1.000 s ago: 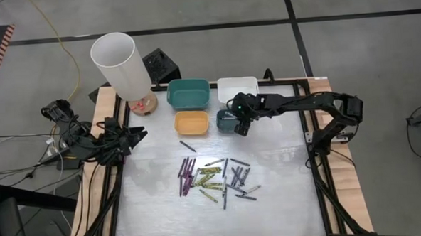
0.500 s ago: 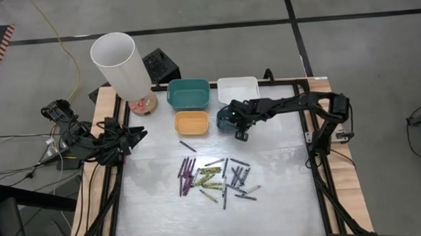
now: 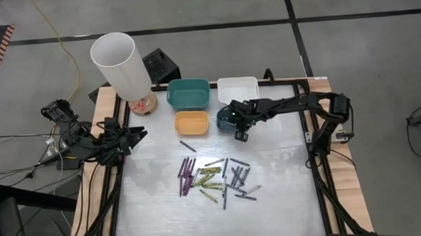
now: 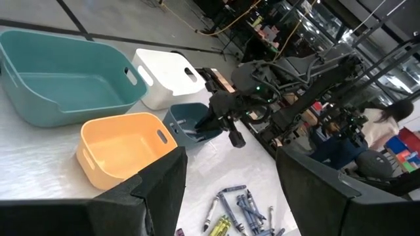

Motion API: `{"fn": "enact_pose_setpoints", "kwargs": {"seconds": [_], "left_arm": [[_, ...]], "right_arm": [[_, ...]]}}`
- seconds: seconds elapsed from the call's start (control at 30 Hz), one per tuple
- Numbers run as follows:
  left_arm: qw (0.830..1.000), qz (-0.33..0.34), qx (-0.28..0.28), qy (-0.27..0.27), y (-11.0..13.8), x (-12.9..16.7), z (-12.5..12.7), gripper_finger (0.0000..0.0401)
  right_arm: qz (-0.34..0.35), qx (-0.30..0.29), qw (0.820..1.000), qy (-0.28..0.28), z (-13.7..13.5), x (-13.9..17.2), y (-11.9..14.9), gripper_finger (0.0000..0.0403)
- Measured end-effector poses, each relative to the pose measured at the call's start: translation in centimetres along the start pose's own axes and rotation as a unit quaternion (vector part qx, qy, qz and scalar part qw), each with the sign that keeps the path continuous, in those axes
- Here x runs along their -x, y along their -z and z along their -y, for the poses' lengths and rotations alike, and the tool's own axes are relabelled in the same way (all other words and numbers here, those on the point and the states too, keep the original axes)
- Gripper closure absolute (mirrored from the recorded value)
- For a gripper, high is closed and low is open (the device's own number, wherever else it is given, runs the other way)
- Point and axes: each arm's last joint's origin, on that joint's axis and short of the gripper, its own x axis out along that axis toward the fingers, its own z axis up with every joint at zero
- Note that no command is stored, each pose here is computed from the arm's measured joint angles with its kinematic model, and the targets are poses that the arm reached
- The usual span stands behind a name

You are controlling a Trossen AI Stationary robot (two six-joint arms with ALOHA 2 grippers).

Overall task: Sort crayons
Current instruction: Put the black crayon into the blue bin

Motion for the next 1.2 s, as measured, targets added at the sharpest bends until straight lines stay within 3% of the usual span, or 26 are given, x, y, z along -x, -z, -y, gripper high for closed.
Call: {"fn": "enact_pose_setpoints", "kwargs": {"seconds": [0.27,0.57,0.83,1.2], "left_arm": [[1.000,0.000,0.000,0.000,0.0,0.0,0.0,0.0175],[1.000,-0.001,-0.002,0.000,0.0,0.0,0.0,0.0175],[1.000,-0.001,-0.004,-0.001,0.0,0.0,-0.1,0.0175],[1.000,-0.001,-0.002,-0.001,0.0,0.0,-0.1,0.0175]], "right_arm": [[0.016,-0.004,1.000,-0.027,0.0,1.0,-1.0,0.0362],[0.077,0.027,0.995,-0.057,-0.7,7.2,-4.2,0.0362],[0.135,0.081,0.984,-0.083,-3.9,11.4,-5.5,0.0362],[0.187,0.140,0.965,-0.122,-9.4,11.1,-6.3,0.0362]]}}
